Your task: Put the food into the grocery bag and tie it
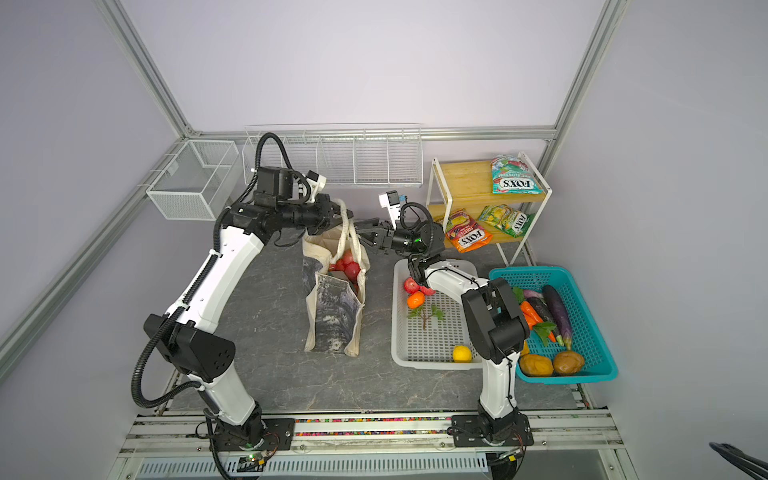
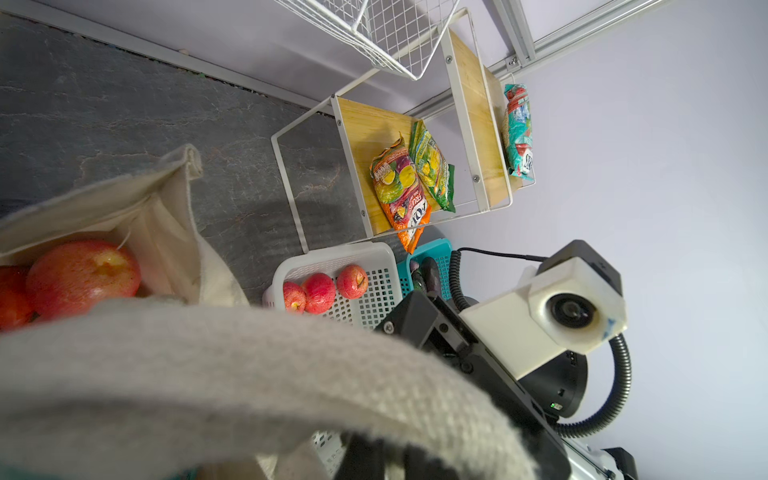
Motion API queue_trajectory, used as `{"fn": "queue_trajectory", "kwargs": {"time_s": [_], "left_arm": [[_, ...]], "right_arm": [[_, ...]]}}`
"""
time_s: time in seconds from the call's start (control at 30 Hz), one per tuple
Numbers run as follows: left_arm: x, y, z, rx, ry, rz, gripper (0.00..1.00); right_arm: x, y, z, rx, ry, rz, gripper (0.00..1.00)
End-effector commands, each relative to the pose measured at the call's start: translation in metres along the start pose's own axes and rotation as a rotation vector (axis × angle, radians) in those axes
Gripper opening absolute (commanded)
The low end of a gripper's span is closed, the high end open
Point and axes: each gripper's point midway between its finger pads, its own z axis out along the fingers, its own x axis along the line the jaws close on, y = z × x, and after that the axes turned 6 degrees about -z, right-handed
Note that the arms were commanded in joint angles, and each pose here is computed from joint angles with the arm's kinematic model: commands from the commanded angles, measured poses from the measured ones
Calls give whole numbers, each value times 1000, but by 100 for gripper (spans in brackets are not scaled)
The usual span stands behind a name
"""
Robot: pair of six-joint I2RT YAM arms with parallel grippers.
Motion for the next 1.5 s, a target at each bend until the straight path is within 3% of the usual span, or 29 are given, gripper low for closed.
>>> {"fn": "queue_trajectory", "kwargs": {"time_s": [0.0,0.37,0.63,0.77,1.2,1.47], "left_arm": [[10,9,1,-42,27,13,0],[0,13,8,-38,-3,17,0],[4,6,8,-27,-2,8,0],[-3,6,9,-23,-38,2,0],[-20,5,19,10,-142,-27,0],[-20,-3,21,25,-140,-35,0]], "right_arm": [[73,36,3,-40,133,-199,78],[85,36,13,-31,148,-214,78],[32,42,-30,23,-181,-292,73],[7,29,-41,86,-266,-271,71],[-15,-18,-35,185,-234,-192,69],[-21,8,-59,98,-290,-215,74]]}}
